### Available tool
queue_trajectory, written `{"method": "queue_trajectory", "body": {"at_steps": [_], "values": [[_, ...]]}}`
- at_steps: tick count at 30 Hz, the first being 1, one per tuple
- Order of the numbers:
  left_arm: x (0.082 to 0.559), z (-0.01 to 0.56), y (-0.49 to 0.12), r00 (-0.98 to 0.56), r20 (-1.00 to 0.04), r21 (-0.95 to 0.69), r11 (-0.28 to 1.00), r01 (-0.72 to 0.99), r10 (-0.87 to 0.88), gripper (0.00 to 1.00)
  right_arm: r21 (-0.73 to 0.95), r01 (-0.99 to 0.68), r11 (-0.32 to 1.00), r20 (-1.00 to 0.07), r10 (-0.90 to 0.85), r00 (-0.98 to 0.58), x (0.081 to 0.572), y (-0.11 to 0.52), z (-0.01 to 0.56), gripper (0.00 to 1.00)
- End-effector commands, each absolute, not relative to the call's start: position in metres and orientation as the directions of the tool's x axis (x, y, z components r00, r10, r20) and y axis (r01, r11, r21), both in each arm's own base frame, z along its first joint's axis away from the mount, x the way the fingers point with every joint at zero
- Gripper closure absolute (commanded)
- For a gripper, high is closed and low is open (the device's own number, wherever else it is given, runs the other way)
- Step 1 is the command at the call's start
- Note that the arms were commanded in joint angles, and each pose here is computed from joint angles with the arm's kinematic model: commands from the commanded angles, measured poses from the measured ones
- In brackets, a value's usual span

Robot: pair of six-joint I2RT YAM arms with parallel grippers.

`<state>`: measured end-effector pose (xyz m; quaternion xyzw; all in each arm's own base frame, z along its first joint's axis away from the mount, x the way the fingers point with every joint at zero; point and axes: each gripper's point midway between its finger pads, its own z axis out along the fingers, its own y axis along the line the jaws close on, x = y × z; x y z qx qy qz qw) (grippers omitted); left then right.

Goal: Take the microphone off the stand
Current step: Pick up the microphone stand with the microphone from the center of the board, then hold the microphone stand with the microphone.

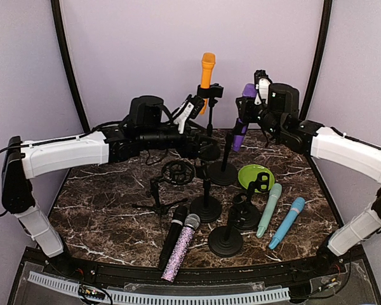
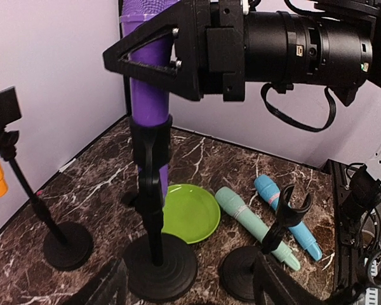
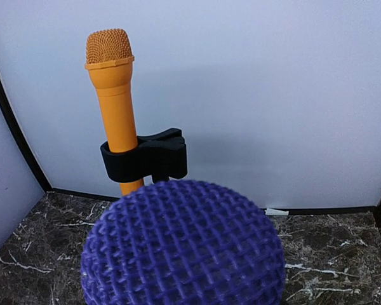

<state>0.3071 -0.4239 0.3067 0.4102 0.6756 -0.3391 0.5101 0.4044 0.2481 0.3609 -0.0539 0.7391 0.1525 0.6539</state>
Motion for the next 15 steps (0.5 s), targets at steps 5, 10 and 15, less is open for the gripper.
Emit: {"method": "queue_trajectory", "body": {"at_steps": [5,10,15], "values": [[0.337,0.318,-0.475,-0.111,-0.983,-0.047,0.386,0.921,0.146,0.29,0.281,-0.291,0.915,-0.957,0.289,-0.014,0.382,0.231,0.413,0.89],[0.342,0.303,-0.498,-0.129,-0.979,-0.072,0.324,0.943,0.158,0.27,0.283,-0.298,0.911,-0.956,0.291,-0.018,0.380,0.232,0.410,0.89],[0.350,0.294,-0.511,-0.154,-0.970,-0.090,0.311,0.946,0.186,0.26,0.280,-0.315,0.907,-0.957,0.289,-0.019,0.381,0.236,0.409,0.89]]}}
